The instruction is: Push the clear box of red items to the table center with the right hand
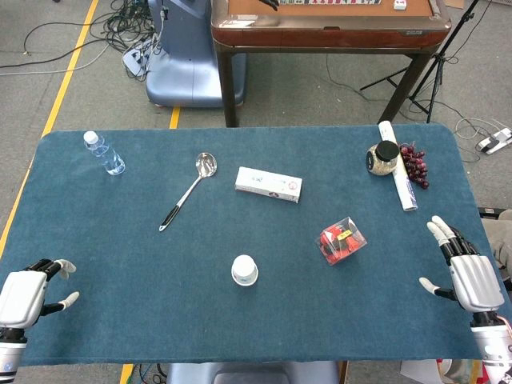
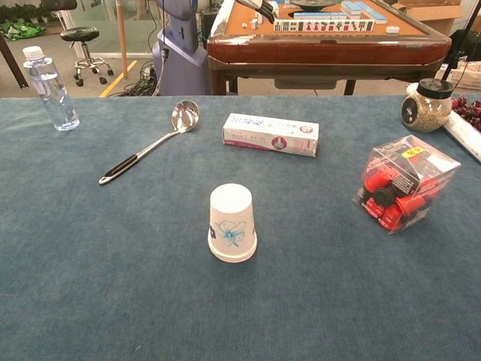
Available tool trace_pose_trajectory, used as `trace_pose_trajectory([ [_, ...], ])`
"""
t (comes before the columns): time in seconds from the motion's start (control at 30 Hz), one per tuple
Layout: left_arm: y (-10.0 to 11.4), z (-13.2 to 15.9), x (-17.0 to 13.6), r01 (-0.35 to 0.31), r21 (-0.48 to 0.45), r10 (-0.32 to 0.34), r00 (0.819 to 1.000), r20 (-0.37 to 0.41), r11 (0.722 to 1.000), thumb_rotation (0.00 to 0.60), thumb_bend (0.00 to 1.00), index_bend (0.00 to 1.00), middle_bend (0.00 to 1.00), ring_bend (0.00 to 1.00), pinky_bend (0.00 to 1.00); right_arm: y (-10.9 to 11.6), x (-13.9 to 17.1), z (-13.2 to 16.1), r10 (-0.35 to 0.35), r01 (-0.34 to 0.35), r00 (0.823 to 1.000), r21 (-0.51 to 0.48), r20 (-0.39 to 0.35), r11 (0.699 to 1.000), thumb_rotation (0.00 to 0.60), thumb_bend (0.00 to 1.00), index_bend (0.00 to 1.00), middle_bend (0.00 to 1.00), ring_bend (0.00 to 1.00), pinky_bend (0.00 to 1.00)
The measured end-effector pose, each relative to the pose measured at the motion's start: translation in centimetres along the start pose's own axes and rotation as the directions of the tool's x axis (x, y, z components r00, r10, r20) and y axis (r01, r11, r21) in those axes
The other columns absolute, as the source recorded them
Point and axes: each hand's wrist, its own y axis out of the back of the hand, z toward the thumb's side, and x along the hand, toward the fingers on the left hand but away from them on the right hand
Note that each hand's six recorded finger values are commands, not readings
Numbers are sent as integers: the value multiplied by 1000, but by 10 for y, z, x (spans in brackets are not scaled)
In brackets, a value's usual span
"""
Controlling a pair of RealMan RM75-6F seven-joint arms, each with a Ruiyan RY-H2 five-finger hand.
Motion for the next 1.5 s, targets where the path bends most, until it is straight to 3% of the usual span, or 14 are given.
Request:
trace_pose_trajectory([
  [0.37,2,-7,-3,4,6,-3,1000,-26,1000,600,0,484,552,427,588,-7,-5,4,0,0,1000,8,-13,1000,600,0,98,61,62,253],
  [0.57,4,-11,-5,2,-7,-2,999,-38,1000,600,0,486,554,427,588,-17,-13,4,15,-15,1000,92,2,996,600,0,8,4,5,197],
  [0.83,9,-16,-7,-3,-15,3,999,-52,1000,600,0,487,554,427,588,-40,-46,14,52,-51,999,164,0,985,600,0,0,0,0,120],
  [1.13,9,-17,-8,8,-19,-9,999,-53,1000,600,0,488,555,427,588,-64,-90,33,68,-59,997,197,-42,979,600,0,0,0,0,115],
  [1.5,10,-19,-9,8,-25,-9,998,-59,1000,600,0,489,556,428,588,-91,-104,63,103,-84,990,183,-97,980,600,0,0,0,0,113],
])
